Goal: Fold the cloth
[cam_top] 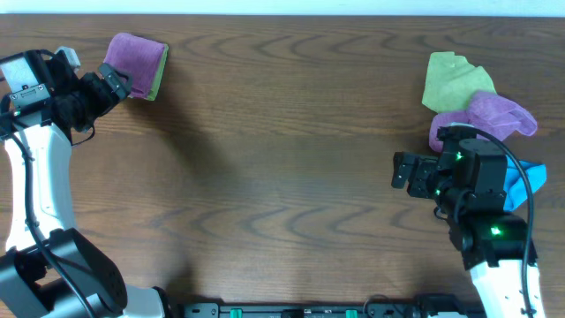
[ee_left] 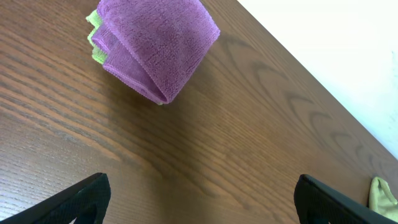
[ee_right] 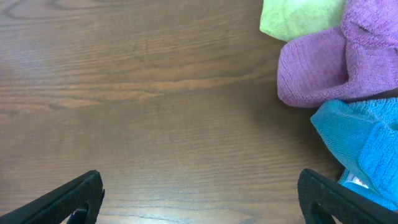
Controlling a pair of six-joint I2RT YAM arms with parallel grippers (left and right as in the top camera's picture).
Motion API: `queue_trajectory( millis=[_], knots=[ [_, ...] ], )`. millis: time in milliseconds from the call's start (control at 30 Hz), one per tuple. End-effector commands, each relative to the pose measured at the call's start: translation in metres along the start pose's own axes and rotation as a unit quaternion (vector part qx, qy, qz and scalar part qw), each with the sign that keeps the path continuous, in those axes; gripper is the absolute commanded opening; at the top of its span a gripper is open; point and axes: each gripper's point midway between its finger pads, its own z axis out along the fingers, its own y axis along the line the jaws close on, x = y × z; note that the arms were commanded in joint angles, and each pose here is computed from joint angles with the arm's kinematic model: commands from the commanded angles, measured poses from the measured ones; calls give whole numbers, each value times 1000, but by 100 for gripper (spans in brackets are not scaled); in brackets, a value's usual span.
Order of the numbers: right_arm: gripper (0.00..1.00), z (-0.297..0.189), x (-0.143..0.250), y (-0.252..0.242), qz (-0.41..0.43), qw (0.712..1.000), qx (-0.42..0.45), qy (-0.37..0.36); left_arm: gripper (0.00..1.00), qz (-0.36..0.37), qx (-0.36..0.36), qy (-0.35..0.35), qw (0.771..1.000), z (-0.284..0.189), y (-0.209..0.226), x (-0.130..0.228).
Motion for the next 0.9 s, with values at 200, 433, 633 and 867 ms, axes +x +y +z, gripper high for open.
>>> queue_trajectory(
  millis=[200, 433, 633, 867],
  knots=[
    [99, -2, -5, -3, -4, 1000, 8, -7, 96, 7, -12, -8, 1000, -4, 4, -4],
    [99, -2, -5, -3, -4, 1000, 8, -7, 95, -2, -90, -11, 996, -7, 32, -1],
    [99, -2, -5, -3, -4, 1000, 8, -7, 95, 15, -101, -64, 993, -14, 36, -27],
    [99, -2, -5, -3, -4, 1000, 8, -7, 95, 76, -57, -186, 978, -35, 3, -85]
  ],
)
